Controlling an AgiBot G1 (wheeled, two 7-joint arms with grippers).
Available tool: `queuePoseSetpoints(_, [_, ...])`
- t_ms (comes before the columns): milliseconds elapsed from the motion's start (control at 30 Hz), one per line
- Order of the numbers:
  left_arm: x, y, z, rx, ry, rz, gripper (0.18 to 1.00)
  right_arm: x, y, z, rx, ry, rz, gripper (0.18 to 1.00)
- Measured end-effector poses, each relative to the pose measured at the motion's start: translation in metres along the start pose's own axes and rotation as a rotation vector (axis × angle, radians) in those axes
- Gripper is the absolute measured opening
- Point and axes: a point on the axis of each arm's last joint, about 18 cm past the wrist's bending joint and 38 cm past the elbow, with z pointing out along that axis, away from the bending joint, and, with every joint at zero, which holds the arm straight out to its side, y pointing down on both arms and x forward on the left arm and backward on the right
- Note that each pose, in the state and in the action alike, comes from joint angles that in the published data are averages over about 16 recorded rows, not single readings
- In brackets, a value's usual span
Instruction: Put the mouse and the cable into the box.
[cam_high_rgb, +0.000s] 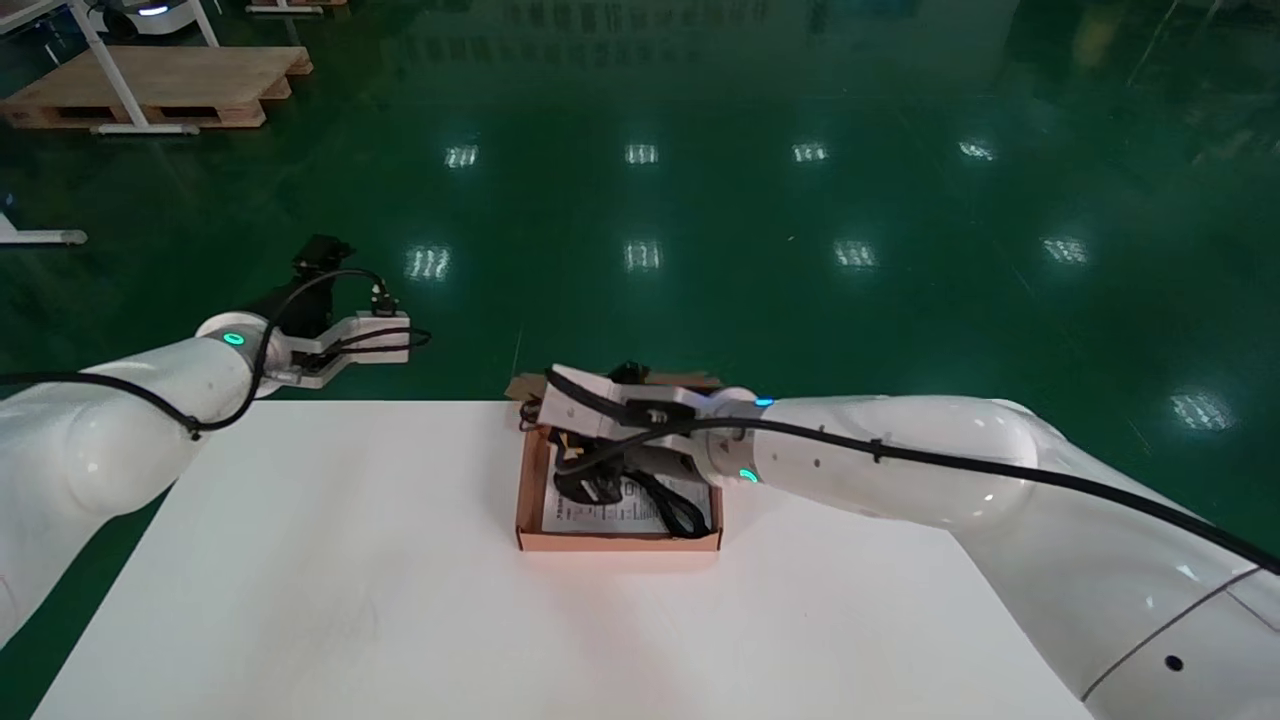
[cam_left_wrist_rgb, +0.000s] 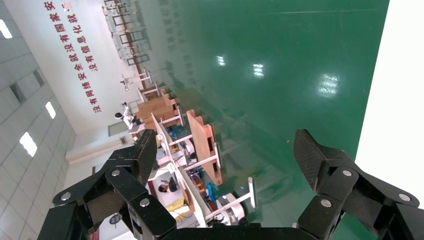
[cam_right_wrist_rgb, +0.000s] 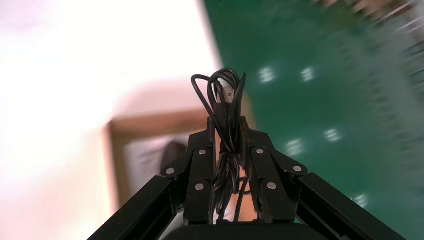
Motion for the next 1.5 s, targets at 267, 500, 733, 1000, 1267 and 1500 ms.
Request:
queuePoseSetpoints(267, [0.0,0.0,0.0,-0.001,-0.001,0.0,1.001,-0.012,0.025,0.006,-0.068,0.003,0.037,0.261])
queuePoseSetpoints(500, [-0.001,0.001,0.0,-0.002,-0.001,0.0,1.001,-0.012,0.031,0.007,-0.078,0.02,0.046,0.274])
queuePoseSetpoints(733, [0.002,0.0,0.0,0.004,0.007,-0.014,1.001,-0.011,0.03,0.006,-0.074,0.018,0.05,0.32])
queuePoseSetpoints(1000, [0.027,-0.002,-0.004,0.051,0.084,-0.151,1.001,-0.018,0.038,-0.003,-0.049,-0.015,0.122,0.435])
queuePoseSetpoints(1267, [0.065,-0.011,-0.019,0.159,0.223,-0.409,1.001,-0.032,0.053,-0.027,0.015,-0.079,0.272,0.605])
queuePoseSetpoints(1500, [0.085,-0.021,-0.041,0.283,0.336,-0.633,1.001,-0.042,0.064,-0.056,0.093,-0.133,0.401,0.759])
